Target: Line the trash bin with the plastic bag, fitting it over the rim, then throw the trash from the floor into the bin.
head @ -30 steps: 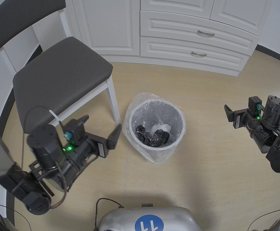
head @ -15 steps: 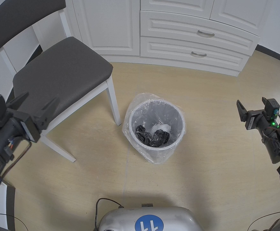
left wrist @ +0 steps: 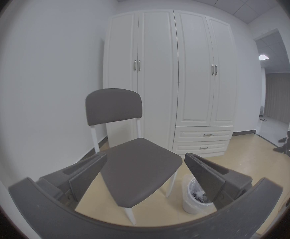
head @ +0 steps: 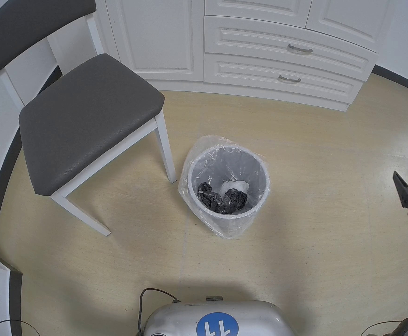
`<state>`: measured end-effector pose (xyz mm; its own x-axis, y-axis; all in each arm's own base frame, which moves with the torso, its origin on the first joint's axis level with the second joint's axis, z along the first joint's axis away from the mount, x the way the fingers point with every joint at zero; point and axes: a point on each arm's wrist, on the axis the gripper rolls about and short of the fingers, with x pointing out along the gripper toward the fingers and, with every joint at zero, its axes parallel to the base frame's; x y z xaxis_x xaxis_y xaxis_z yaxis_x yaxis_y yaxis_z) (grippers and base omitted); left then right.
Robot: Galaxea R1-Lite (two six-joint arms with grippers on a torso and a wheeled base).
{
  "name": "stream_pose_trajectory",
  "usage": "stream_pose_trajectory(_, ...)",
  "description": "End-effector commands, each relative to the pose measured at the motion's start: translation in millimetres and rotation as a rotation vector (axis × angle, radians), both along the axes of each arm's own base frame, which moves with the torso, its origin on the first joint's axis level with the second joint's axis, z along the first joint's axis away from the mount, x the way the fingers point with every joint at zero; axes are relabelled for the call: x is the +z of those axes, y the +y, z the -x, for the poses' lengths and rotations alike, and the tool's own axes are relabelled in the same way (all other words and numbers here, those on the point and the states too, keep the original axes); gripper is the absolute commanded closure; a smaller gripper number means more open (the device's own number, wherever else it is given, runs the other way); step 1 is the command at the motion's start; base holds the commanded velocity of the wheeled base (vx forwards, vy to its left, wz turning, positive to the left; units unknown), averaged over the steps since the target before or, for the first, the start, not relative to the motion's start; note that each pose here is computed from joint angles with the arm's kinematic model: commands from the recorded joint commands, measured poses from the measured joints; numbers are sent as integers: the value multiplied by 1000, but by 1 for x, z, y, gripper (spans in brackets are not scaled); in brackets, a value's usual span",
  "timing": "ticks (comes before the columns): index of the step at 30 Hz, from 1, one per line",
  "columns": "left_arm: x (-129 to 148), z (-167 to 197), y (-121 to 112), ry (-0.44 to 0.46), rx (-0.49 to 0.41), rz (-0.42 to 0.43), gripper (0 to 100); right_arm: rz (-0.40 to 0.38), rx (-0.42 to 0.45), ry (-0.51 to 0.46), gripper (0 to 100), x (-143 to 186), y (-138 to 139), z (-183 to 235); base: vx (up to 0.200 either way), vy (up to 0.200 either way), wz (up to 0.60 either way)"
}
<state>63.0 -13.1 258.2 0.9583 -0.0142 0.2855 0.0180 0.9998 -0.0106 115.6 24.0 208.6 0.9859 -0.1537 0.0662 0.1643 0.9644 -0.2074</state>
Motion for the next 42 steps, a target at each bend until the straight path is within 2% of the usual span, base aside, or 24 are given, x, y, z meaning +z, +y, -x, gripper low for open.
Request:
stream_pose_trajectory(1, -13, 54, 18, -91, 104, 1, 0, -48, -94, -165, 0, 9, -25, 72, 0, 0, 0)
stream_pose_trajectory(5, -18, 68, 20, -95, 129, -5, 0, -51, -144, -193, 0, 6, -29, 86, 0, 0, 0)
stream_pose_trajectory(6, -21, 78, 22, -104, 151, -6, 0, -54, -179, -219, 0, 5, -31, 95, 0, 0, 0)
stream_pose_trajectory(8, -25, 85, 22, -109, 162, -6, 0, -60, -194, -254, 0, 5, -33, 103, 0, 0, 0)
stream_pose_trajectory(14, -33, 99, 24, -124, 177, -2, 0, -110, -194, -338, 0, 5, -34, 119, 0, 0, 0)
stream_pose_trajectory(21, -37, 117, 25, -196, 216, 14, 0, -191, -175, -468, 0, 1, -37, 144, 0, 0, 0)
stream_pose_trajectory(26, -47, 133, 24, -238, 249, 18, 0, -200, -184, -532, 0, -8, -38, 163, 0, 0, 0)
stream_pose_trajectory(31, -60, 142, 20, -223, 287, 8, 0, -220, -158, -554, 0, -23, -36, 173, 0, 0, 0)
stream_pose_trajectory(34, -70, 140, 20, -173, 292, 1, 0, -200, -126, -552, 0, -35, -32, 174, 0, 0, 0)
stream_pose_trajectory(37, -83, 132, 20, -133, 295, -1, 0, -176, -72, -496, 0, -52, -30, 169, 0, 0, 0)
stream_pose_trajectory(41, -108, 116, 19, -46, 294, -4, 0, -164, -62, -397, 0, -77, -30, 155, 0, 0, 0)
stream_pose_trajectory(42, -108, 116, 19, -46, 294, -4, 0, -164, -62, -397, 0, -77, -30, 155, 0, 0, 0)
